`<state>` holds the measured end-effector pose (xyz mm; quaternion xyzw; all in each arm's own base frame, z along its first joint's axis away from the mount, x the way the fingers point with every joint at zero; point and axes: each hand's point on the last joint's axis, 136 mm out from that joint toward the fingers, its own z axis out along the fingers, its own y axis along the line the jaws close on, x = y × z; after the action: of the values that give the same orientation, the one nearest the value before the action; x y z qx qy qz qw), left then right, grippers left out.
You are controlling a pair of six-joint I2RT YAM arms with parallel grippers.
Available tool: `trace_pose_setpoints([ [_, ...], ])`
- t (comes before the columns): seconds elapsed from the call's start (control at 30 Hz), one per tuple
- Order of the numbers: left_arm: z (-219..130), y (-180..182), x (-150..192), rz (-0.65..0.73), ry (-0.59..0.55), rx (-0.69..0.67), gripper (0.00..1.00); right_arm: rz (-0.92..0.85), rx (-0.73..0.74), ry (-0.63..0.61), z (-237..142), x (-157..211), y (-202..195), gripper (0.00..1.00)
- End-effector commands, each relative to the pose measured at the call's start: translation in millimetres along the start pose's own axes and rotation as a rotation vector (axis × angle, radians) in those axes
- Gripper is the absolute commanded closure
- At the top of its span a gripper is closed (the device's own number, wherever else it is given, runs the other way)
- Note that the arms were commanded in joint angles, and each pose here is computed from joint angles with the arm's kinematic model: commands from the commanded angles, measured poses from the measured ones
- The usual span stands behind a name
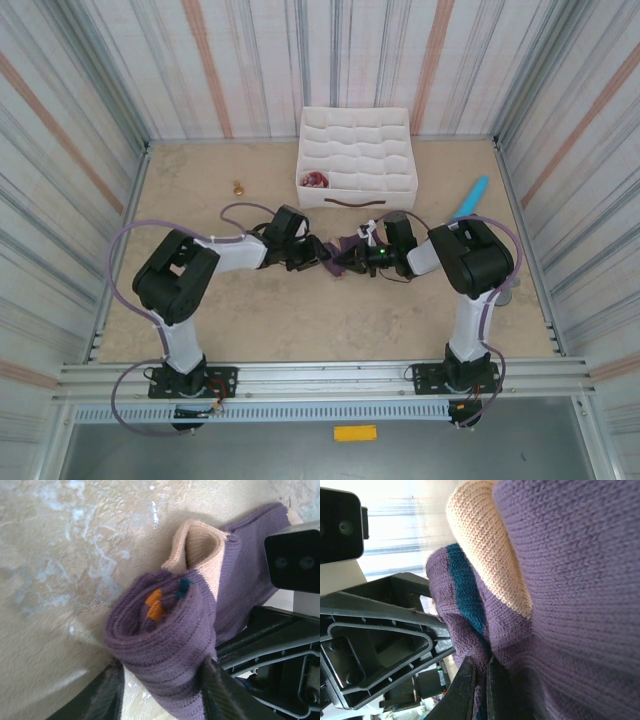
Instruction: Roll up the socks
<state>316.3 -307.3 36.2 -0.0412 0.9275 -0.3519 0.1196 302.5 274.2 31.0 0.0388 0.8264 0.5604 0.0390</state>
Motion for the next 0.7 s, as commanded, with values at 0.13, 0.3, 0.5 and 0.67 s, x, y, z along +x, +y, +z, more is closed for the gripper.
trace_pose_setpoints([
  [0.13, 11, 21, 6, -0.058, 0.046, -0.093, 0.89, 0.093, 0.061, -0.007, 0, 8, -21, 0.97],
  [0.3, -2, 32, 8, -0.055, 0.090, -0.133, 1.00, -0.002, 0.185, -0.027, -15, 11, -13, 0.72],
  [0.5, -21, 33, 11, -0.010, 0.158, -0.193, 1.00, -0.255, 0.442, -0.077, -36, 14, 10, 0.55],
  [0.67, -30, 33, 15, 0.007, 0.197, -0.215, 1.00, -0.579, 0.747, -0.148, -48, 20, 35, 0.41],
])
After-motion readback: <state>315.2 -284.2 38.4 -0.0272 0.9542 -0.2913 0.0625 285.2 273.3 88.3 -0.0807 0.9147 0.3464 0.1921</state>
